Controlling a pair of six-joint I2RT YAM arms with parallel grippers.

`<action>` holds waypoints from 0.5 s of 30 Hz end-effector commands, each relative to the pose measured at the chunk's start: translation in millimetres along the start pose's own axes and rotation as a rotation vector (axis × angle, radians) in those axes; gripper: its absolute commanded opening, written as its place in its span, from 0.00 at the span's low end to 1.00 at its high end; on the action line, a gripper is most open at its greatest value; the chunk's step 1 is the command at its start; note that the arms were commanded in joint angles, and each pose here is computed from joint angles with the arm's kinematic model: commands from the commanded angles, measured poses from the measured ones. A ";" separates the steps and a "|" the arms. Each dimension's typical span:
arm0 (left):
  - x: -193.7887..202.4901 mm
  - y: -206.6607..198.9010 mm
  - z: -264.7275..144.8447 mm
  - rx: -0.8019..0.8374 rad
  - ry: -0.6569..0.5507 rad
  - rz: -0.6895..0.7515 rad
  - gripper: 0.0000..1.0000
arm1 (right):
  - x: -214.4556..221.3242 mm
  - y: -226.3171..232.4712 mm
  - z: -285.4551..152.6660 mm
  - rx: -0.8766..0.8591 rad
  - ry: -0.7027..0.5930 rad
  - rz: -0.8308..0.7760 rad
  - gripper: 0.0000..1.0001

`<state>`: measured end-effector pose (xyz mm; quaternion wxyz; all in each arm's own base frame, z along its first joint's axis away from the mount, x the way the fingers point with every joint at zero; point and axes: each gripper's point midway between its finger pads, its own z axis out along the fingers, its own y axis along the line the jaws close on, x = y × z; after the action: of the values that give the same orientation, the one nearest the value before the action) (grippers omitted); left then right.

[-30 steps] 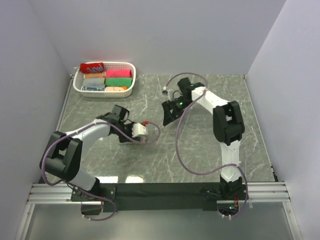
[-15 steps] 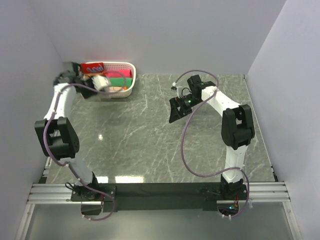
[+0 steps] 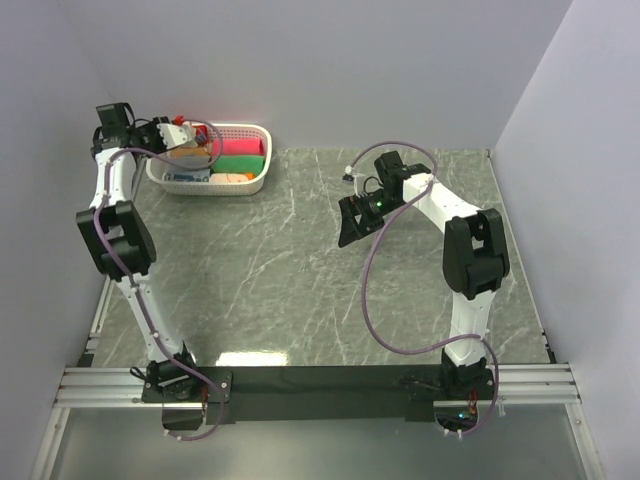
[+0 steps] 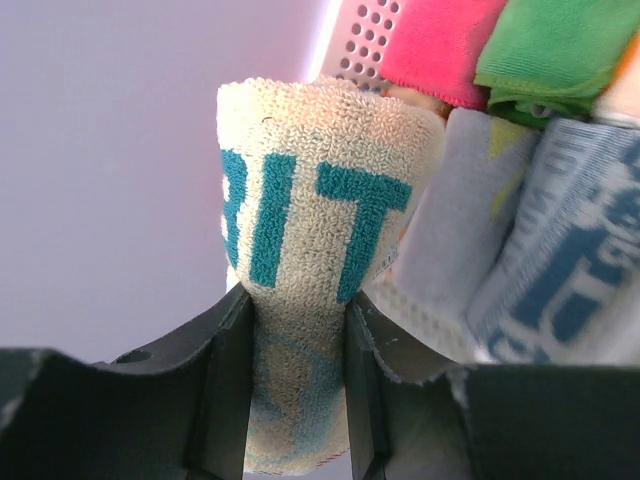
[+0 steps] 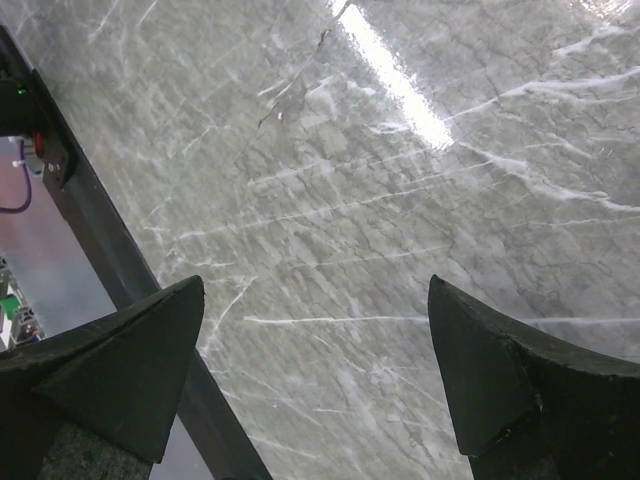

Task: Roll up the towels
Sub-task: Place the rolled towel into the container

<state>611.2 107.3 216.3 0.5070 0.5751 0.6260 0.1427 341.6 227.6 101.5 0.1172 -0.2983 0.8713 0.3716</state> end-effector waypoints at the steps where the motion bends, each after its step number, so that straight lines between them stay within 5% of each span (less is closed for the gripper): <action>1: -20.4 39.3 8.7 -0.094 -0.124 0.099 0.03 | -6.3 -2.1 -6.5 0.023 -0.022 -0.007 0.99; 15: 11.9 -18.1 65.1 0.012 -0.136 0.144 0.02 | 4.3 -12.8 -2.4 0.052 0.012 0.025 1.00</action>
<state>643.9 96.1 154.5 0.5163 0.6042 0.5952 0.1189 345.2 221.2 94.6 0.1162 -0.2946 0.8805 0.3526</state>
